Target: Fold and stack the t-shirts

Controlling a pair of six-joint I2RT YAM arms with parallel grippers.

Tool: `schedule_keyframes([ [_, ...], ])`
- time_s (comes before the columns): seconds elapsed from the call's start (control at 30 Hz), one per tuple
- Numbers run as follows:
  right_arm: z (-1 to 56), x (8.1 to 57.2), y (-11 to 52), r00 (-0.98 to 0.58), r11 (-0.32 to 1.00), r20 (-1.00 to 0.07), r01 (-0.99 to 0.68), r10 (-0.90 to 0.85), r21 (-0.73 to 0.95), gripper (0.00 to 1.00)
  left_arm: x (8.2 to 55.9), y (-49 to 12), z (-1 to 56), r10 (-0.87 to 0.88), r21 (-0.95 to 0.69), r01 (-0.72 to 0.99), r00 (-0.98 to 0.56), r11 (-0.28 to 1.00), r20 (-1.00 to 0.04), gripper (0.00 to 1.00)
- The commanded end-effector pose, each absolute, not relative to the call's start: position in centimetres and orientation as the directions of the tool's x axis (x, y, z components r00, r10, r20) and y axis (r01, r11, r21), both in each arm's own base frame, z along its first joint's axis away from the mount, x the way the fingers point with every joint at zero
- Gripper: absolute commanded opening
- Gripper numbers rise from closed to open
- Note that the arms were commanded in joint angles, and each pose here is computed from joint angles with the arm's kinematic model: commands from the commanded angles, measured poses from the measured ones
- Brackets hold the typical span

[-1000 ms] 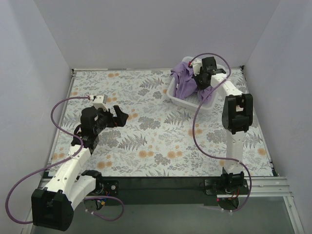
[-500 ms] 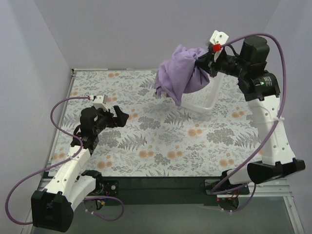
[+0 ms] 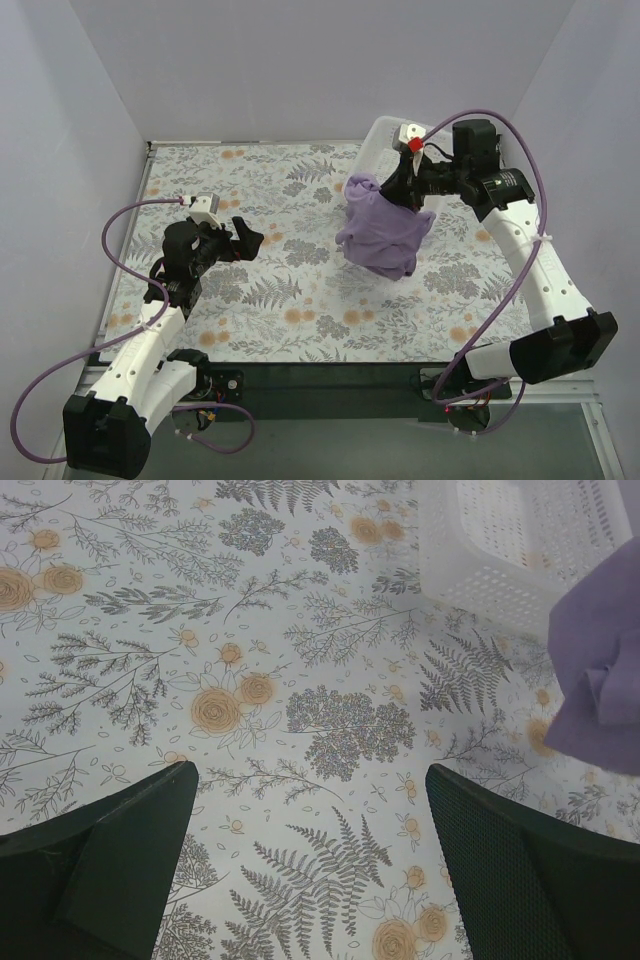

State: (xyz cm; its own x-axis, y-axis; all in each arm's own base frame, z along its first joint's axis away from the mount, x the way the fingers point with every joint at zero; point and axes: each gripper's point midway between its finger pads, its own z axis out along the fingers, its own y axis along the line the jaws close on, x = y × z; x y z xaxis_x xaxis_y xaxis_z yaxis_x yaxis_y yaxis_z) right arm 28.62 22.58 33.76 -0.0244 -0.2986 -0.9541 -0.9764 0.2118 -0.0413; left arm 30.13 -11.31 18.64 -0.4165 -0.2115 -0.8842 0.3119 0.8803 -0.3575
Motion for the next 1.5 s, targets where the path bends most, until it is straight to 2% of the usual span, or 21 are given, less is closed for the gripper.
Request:
schedule_keyframes([
  [0.0,36.8,26.4,23.5,0.11,0.127,-0.967,-0.982,-0.232,-0.142,0.04,30.1,-11.5,20.0,-0.203,-0.341,0.338,-0.383,0.878,-0.901,0.98],
  [0.2,35.9,25.4,23.9,0.098,0.104,-0.968,-0.987,-0.233,-0.125,0.08,30.1,-11.6,19.9,-0.2,-0.341,0.341,-0.385,0.876,-0.901,0.98],
  [0.3,35.3,26.1,23.9,0.088,0.138,-0.964,-0.982,-0.25,-0.126,0.21,30.1,-11.6,19.9,-0.2,-0.341,0.341,-0.386,0.876,-0.901,0.98],
  [0.33,34.4,26.5,23.9,0.063,0.158,-0.962,-0.981,-0.266,-0.108,0.39,30.1,-11.6,19.9,-0.199,-0.34,0.342,-0.385,0.876,-0.901,0.98],
  [0.4,33.1,28.7,23.1,0.049,0.265,-0.945,-0.954,-0.323,-0.14,0.64,30.1,-11.6,19.9,-0.2,-0.341,0.341,-0.386,0.876,-0.901,0.98],
  [0.43,32.2,29.6,22.6,0.027,0.314,-0.938,-0.939,-0.347,-0.143,0.82,30.1,-11.6,19.9,-0.2,-0.341,0.342,-0.386,0.875,-0.9,0.98],
  [0.5,31.2,32.3,20.9,0.005,0.444,-0.911,-0.872,-0.412,-0.206,0.97,30.1,-11.6,19.9,-0.2,-0.341,0.343,-0.385,0.875,-0.901,0.98],
  [0.53,30.8,33.1,20.2,-0.004,0.476,-0.903,-0.851,-0.43,-0.223,0.98,30.1,-11.6,20.0,-0.2,-0.341,0.344,-0.384,0.875,-0.901,0.98],
  [0.6,30.1,34.4,19.1,-0.029,0.531,-0.889,-0.81,-0.457,-0.247,0.98,30.1,-11.7,20.1,-0.2,-0.341,0.348,-0.382,0.873,-0.902,0.98],
  [0.83,24.4,38.2,18.7,-0.214,0.642,-0.857,-0.749,-0.468,-0.163,0.95,29.9,-11.9,20.3,-0.201,-0.345,0.361,-0.379,0.866,-0.903,0.98],
  [0.97,22.3,39.6,20.6,-0.247,0.626,-0.831,-0.765,-0.499,-0.148,0.95,29.9,-12.0,20.2,-0.201,-0.348,0.368,-0.383,0.862,-0.902,0.98],
  [1.17,16.3,42.3,22.2,-0.295,0.601,-0.7,-0.763,-0.651,-0.237,0.93,29.9,-12.1,20.2,-0.199,-0.348,0.369,-0.384,0.862,-0.902,0.98],
  [1.23,14.2,43.6,21.3,-0.341,0.624,-0.645,-0.731,-0.683,-0.275,0.87,29.9,-12.1,20.1,-0.199,-0.35,0.372,-0.387,0.86,-0.9,0.98],
  [1.37,12.4,43.9,20.7,-0.354,0.612,-0.601,-0.733,-0.717,-0.298,0.76,29.9,-12.2,20.2,-0.198,-0.349,0.374,-0.387,0.859,-0.901,0.98],
  [1.4,12.0,43.5,20.7,-0.352,0.602,-0.594,-0.743,-0.723,-0.292,0.66,29.9,-12.2,20.2,-0.199,-0.351,0.374,-0.388,0.858,-0.9,0.98],
  [1.47,11.1,42.4,20.2,-0.353,0.587,-0.576,-0.758,-0.737,-0.286,0.54,29.9,-12.2,20.2,-0.2,-0.353,0.375,-0.387,0.857,-0.9,0.98],
])
